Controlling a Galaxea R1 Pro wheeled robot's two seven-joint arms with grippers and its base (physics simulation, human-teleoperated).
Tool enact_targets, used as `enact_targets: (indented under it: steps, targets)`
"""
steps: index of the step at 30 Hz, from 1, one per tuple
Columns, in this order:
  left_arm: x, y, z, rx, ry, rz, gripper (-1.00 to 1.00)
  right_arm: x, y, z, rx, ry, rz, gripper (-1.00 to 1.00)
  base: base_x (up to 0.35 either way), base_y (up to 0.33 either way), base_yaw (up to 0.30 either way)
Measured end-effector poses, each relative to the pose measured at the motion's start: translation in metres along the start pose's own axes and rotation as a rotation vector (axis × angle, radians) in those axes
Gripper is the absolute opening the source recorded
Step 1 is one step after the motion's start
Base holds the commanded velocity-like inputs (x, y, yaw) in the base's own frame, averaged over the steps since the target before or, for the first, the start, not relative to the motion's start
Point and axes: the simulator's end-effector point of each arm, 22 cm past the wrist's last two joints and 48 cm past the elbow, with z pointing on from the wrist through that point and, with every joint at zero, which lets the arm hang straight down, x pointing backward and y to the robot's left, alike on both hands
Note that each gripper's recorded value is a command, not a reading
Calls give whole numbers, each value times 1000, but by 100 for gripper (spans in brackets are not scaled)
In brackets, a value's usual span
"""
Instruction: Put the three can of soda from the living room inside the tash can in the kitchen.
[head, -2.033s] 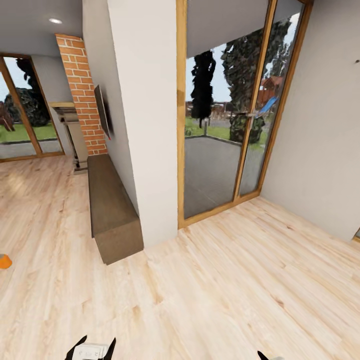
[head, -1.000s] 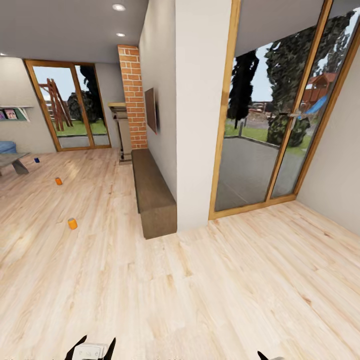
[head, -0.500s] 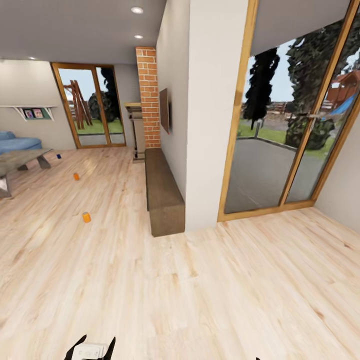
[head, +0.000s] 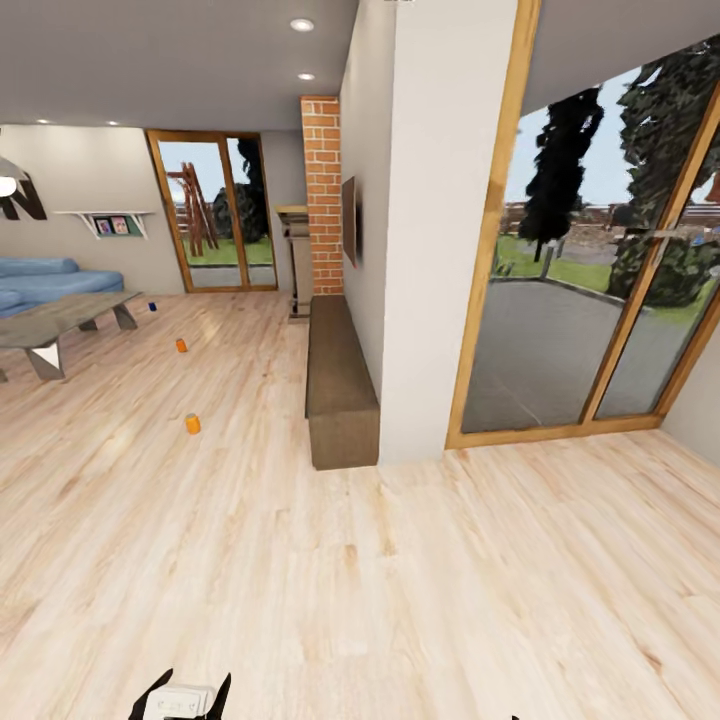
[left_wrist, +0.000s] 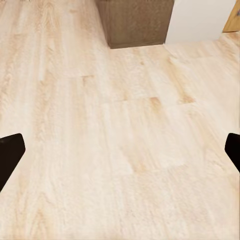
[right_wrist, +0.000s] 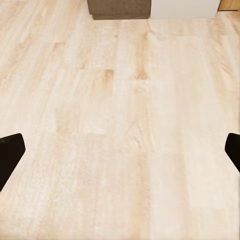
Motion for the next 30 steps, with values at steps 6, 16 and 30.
enact_targets:
  steps: [6,16,30]
  targets:
    - [-1,1,0,-1,-3,0,100,0,0,0,1,0,0,100,-4,-17,5]
    - [-18,4,0,0,-38,0,100,-3,-8,0,8,-7,-10,100,0,-1,0]
    - [-21,5,1,1,-37,0,100,-136,-56,48,64,-177,-150,100,0,0,0]
